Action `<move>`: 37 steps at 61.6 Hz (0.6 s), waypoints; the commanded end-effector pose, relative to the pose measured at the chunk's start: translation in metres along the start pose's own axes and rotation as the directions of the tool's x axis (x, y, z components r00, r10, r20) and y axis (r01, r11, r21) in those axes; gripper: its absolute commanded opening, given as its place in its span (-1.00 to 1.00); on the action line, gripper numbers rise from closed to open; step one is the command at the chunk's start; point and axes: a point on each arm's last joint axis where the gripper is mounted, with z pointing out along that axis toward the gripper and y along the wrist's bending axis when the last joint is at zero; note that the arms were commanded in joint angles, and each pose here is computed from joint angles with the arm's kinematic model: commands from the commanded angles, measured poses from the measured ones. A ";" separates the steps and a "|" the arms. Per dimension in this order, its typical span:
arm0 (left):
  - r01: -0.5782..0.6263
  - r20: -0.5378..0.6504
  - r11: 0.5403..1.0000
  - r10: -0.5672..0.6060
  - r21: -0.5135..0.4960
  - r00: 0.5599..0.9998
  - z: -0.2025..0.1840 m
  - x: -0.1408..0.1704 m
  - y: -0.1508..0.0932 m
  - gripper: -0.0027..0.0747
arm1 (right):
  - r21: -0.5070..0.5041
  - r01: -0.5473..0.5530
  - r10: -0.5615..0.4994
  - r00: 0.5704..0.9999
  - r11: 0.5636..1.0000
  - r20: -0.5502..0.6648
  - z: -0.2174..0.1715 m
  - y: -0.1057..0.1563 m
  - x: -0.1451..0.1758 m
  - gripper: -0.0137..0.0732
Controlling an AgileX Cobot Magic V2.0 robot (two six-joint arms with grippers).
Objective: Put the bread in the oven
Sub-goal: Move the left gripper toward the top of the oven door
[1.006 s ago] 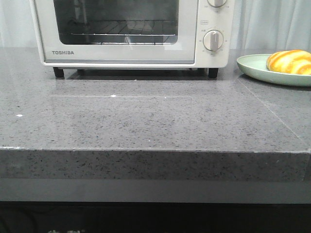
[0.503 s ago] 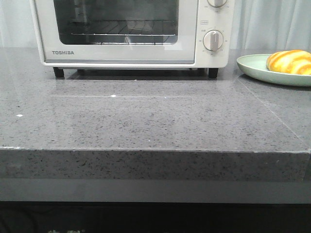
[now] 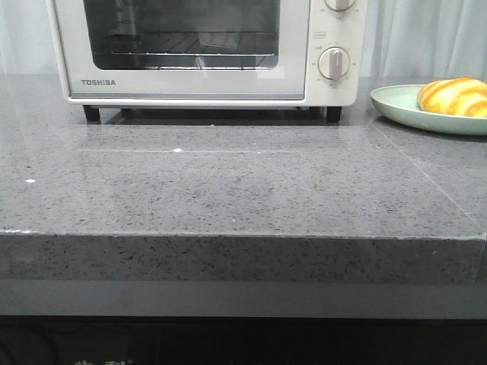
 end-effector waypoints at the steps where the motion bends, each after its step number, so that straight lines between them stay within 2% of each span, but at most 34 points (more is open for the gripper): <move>1: -0.024 0.101 0.998 0.018 0.064 0.995 0.000 -0.017 -0.010 -0.98 | 0.005 0.014 -0.014 0.996 1.000 0.090 -0.004 0.000 -0.015 -0.96; 13: -0.062 0.067 0.987 0.052 0.148 0.996 0.008 -0.013 -0.023 -0.98 | 0.009 0.019 -0.019 0.996 1.000 0.089 -0.004 0.000 -0.015 -0.95; 17: -0.065 0.061 0.985 0.055 0.161 0.997 0.010 -0.012 -0.025 -0.98 | 0.009 0.020 -0.020 0.996 1.000 0.089 -0.004 0.000 -0.015 -0.82; 20: -0.066 0.059 0.984 0.057 0.165 0.997 0.010 -0.012 -0.026 -0.98 | 0.010 0.020 -0.021 0.996 1.000 0.089 -0.004 0.000 -0.015 -0.61; 31: -0.064 0.056 0.985 0.056 0.161 0.997 0.018 -0.012 -0.026 -0.98 | 0.010 0.020 -0.021 0.996 1.000 0.089 -0.004 0.000 -0.015 0.46; 33: -0.064 0.062 0.985 0.054 0.161 0.997 0.021 -0.013 -0.027 -0.98 | 0.010 0.020 -0.021 0.996 1.000 0.089 -0.004 0.000 -0.015 0.58; 37: -0.065 0.073 0.984 0.053 0.164 0.996 0.026 -0.017 -0.029 -0.98 | 0.009 0.020 -0.020 0.996 1.000 0.089 -0.004 0.000 -0.015 0.70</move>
